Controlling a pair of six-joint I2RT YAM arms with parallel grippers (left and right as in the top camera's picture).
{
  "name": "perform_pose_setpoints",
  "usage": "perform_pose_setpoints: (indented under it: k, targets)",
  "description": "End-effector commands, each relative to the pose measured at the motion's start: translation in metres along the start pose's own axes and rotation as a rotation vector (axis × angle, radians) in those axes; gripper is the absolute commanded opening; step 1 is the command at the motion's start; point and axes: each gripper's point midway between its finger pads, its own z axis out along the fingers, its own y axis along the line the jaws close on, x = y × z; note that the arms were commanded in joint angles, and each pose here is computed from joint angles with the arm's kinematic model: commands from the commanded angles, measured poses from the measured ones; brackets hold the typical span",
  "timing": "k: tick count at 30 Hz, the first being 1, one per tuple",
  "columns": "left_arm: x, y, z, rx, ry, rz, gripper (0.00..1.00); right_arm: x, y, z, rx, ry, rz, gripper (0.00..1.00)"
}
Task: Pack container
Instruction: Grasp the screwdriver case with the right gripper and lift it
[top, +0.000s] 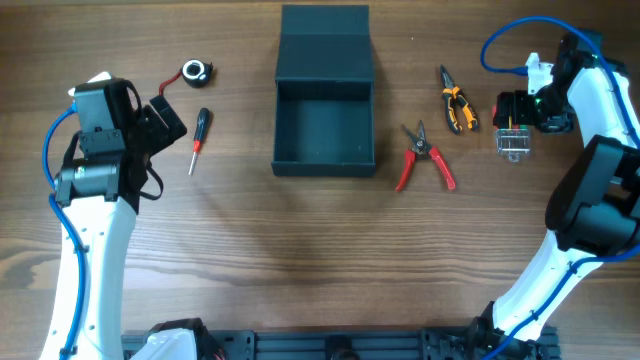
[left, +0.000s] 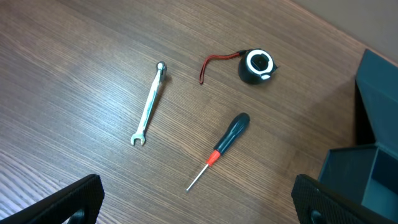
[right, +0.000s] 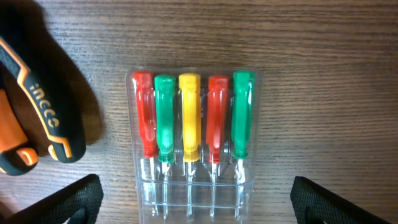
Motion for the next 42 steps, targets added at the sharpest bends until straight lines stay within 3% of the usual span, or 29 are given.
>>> perform_pose_setpoints:
  k: [1,11,28,32,38,42]
  targets:
    - [-0.007,-0.003,-0.002,0.014,-0.01,0.013,1.0,-0.005,0.006,0.007,-0.015,-0.011,0.05,0.95]
    - [-0.007,-0.003,-0.002,0.014,-0.01,0.014,1.0,0.007,0.013,0.032,0.012,0.008,0.03,0.99]
    - [-0.007,-0.003,-0.002,0.014,-0.01,0.013,1.0,0.028,0.008,0.055,0.051,0.045,0.072,0.98]
    - [-0.007,-0.003,-0.002,0.014,-0.01,0.013,1.0,0.037,0.01,0.063,0.049,0.056,0.099,0.94]
    - [-0.007,-0.003,-0.002,0.014,-0.01,0.013,1.0,0.038,0.01,0.063,0.049,0.057,0.107,0.73]
    - [-0.007,-0.003,-0.002,0.014,-0.01,0.013,1.0,0.038,0.01,0.063,0.049,0.058,0.13,0.69]
